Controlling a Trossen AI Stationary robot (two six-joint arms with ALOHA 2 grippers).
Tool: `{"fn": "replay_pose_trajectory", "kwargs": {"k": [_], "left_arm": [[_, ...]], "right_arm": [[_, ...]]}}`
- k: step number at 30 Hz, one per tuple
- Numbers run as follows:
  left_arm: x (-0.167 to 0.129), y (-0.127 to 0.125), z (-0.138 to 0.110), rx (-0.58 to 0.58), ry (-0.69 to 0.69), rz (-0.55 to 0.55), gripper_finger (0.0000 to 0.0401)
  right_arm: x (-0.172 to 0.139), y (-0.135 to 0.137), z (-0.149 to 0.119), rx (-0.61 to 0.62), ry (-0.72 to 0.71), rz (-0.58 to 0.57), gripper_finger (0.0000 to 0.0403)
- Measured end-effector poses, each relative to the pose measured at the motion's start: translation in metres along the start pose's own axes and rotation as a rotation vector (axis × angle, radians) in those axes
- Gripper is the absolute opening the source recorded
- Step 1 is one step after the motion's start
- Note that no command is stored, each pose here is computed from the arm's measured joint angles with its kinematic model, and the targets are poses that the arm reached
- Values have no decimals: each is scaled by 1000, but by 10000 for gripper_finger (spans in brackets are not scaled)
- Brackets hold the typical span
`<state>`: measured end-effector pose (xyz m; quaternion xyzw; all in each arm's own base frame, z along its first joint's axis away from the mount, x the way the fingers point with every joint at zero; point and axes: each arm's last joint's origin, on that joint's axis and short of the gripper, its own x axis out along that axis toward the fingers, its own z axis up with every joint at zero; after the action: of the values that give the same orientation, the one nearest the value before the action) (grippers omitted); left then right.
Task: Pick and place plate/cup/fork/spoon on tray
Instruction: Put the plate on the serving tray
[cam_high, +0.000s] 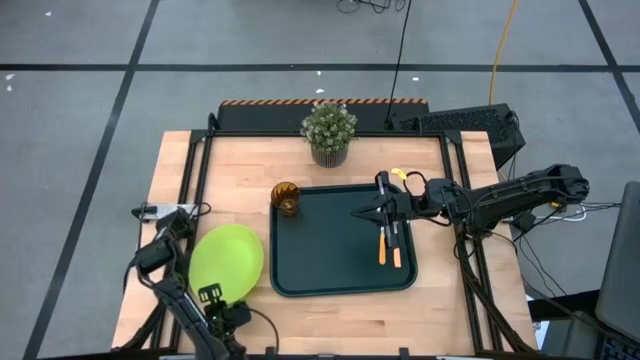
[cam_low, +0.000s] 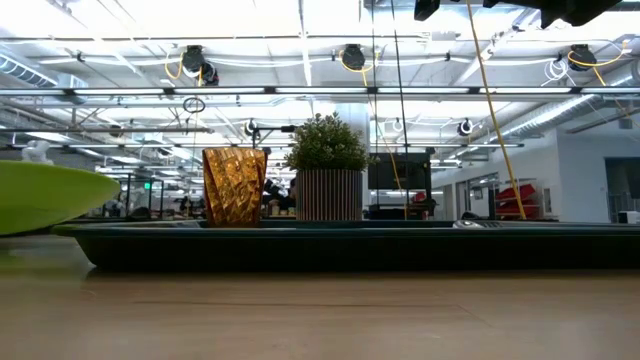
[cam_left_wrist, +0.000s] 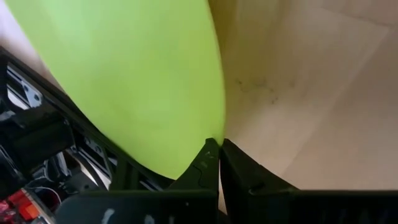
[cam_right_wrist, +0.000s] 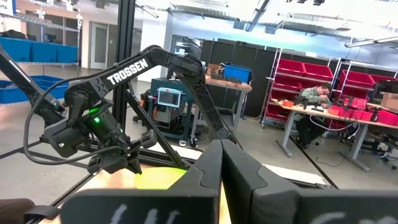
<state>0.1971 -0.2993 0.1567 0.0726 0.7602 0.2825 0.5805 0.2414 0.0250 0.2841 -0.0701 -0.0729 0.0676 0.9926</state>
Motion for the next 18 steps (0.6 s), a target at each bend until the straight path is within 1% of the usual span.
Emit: {"fn": "replay_pose_trajectory", "kwargs": {"k": [4, 18], "left_arm": [[0, 2, 6, 12, 5, -2, 0], [0, 8, 26, -22, 33, -14, 0]], "right_arm": [[0, 0, 0, 0, 0, 0, 0], [0, 0, 0, -6, 0, 0, 0]]}}
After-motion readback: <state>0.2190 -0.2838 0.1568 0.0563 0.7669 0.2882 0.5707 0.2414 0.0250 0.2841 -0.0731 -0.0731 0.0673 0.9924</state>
